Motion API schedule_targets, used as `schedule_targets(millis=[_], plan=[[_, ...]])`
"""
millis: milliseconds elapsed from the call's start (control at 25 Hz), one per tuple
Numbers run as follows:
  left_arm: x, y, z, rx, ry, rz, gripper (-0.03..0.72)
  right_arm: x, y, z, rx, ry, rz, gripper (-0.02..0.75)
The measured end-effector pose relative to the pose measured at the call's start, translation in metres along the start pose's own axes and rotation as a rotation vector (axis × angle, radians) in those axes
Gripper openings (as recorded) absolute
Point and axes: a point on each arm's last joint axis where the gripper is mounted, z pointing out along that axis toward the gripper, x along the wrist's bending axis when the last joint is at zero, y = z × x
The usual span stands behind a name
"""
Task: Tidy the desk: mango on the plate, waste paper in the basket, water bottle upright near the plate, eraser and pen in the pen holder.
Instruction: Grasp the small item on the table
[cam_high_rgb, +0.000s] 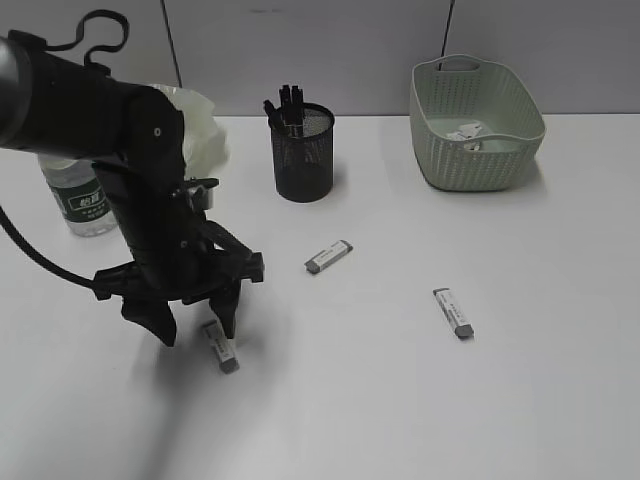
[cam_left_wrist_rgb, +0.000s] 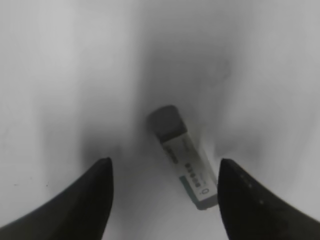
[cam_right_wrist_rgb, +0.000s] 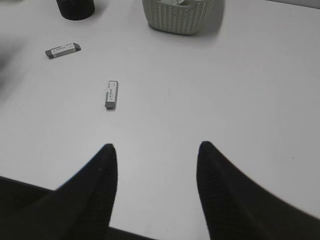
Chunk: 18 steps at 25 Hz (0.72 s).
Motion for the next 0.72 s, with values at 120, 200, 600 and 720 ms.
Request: schedule_targets(millis=[120, 200, 600, 720], plan=[[0.000, 0.001, 0.001, -0.007, 0.001, -0.021, 0.498, 0.000, 0.000, 0.000, 0.000, 0.000, 0.000, 0.414], [0.000, 0.002, 0.002, -0.011, 0.005, -0.026, 0.498, 0.000, 0.000, 0.000, 0.000, 0.000, 0.000, 0.414], [-0.009, 0.006, 0.012, -0.023, 0.035, -0.050, 0.479, 0.000, 0.000, 0.000, 0.000, 0.000, 0.000, 0.414], [-0.019, 0.003, 0.010, -0.053, 0.056, -0.026, 0.477, 0.000, 0.000, 0.000, 0.000, 0.000, 0.000, 0.414]])
